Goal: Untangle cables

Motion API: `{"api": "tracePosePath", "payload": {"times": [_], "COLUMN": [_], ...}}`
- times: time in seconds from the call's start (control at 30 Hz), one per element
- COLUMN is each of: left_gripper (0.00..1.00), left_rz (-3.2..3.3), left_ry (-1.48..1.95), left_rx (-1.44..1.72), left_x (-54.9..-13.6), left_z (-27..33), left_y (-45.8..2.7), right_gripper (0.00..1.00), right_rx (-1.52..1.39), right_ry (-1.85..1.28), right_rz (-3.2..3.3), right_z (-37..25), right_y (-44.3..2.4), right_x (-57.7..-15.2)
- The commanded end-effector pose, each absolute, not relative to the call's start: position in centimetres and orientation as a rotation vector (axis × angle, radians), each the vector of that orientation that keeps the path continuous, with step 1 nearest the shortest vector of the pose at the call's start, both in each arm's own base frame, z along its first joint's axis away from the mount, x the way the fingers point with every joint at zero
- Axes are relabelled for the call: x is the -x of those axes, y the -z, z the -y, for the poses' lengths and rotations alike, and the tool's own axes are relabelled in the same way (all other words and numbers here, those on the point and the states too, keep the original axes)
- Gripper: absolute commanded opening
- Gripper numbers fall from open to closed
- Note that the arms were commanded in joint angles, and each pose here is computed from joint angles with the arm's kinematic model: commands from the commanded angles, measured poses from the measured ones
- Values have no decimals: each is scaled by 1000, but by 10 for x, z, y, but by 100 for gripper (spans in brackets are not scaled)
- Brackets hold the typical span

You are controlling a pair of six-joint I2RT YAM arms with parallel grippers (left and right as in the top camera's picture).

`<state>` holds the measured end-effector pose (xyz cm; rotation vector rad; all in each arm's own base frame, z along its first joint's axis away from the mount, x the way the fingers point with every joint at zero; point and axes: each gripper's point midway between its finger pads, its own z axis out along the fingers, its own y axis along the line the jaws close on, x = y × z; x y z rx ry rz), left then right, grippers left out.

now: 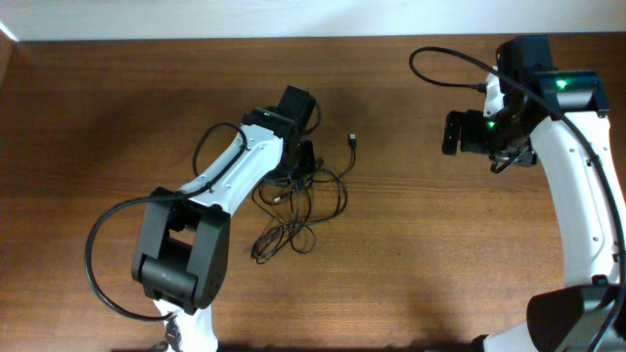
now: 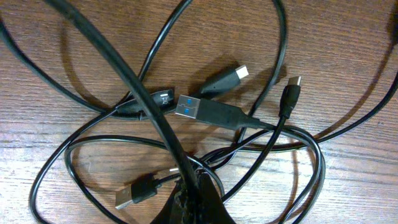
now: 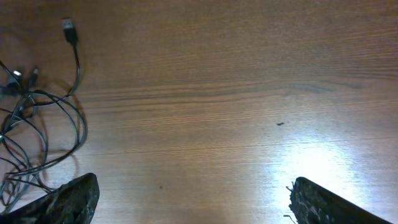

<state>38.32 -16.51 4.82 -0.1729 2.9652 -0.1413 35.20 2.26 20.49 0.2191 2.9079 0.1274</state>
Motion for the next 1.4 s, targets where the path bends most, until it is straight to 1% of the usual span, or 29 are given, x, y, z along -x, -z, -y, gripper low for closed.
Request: {"api": "tracePosePath", "payload": {"times": [0.0,0.03,0.1,0.13,0.17,0.2,0.23,0.3,0.33,0.4,0.47,0.53,0.73,0.77,0.8,0.83,0.9,0.97,1.0,1.07,1.13,1.17,1.2,1.3,1.33,1.37], "left_gripper": [0,0,0,0,0,0,0,0,0,0,0,0,0,0,0,0,0,0,0,0,0,0,0,0,0,0], "left_rz": [-2845,-2790,-2631,-2526,-2460,-2379,-2341,-2189,-2137,-2093,-2116,-2143,-2099,-2090,-2084,-2072,-2055,-2024,-1990,-1944,-1918,-1912,-1910,-1932,-1952,-1964], "left_ry": [221,303,478,557,600,675,708,762,772,780,772,768,820,865,924,949,1014,1110,1181,1249,1298,1294,1277,1213,1185,1164], "left_rx": [83,8,-41,-67,-82,-130,-146,-174,-180,-184,-179,-176,-147,-149,-130,-136,-109,-112,-126,-153,-149,-141,-113,-48,-17,5], "left_x": [-407,-410,-408,-401,-393,-376,-367,-344,-341,-341,-348,-356,-363,-363,-364,-365,-367,-365,-363,-360,-360,-362,-366,-374,-376,-378], "left_z": [178,187,201,204,204,205,205,199,197,197,200,203,196,194,189,186,179,175,176,176,169,163,152,125,115,110], "left_y": [-101,-136,-215,-262,-291,-325,-341,-392,-406,-417,-408,-398,-410,-414,-418,-421,-427,-438,-449,-462,-470,-471,-471,-461,-455,-451], "right_gripper": [99,99,99,99,99,99,100,100,100,95,91,90,89,86,80,76,72,72,70,60,36,22,5,4,4,4], "right_rx": [-200,-190,-174,-160,-150,-136,-117,-64,-20,81,152,266,531,604,646,661,694,722,738,741,742,737,717,568,467,425], "right_ry": [-279,-331,-420,-480,-524,-575,-642,-819,-918,-1042,-1095,-1118,-1131,-1162,-1182,-1184,-1189,-1225,-1252,-1250,-1249,-1248,-1241,-1147,-1044,-976], "right_rz": [-2879,-2868,-2846,-2829,-2816,-2797,-2771,-2706,-2668,-2617,-2620,-2613,-2649,-2616,-2584,-2572,-2530,-2469,-2419,-2405,-2404,-2405,-2408,-2511,-2592,-2632], "right_z": [-42,-48,-58,-65,-70,-76,-84,-105,-118,-146,-182,-212,-266,-275,-285,-288,-297,-305,-309,-310,-310,-309,-304,-282,-266,-257], "right_y": [-211,-213,-216,-219,-221,-225,-229,-242,-250,-262,-266,-266,-229,-228,-229,-229,-231,-239,-246,-247,-247,-247,-247,-234,-222,-215], "right_x": [-357,-359,-363,-365,-367,-369,-372,-376,-377,-373,-364,-354,-344,-341,-341,-341,-344,-347,-351,-353,-353,-354,-358,-371,-377,-379]}}
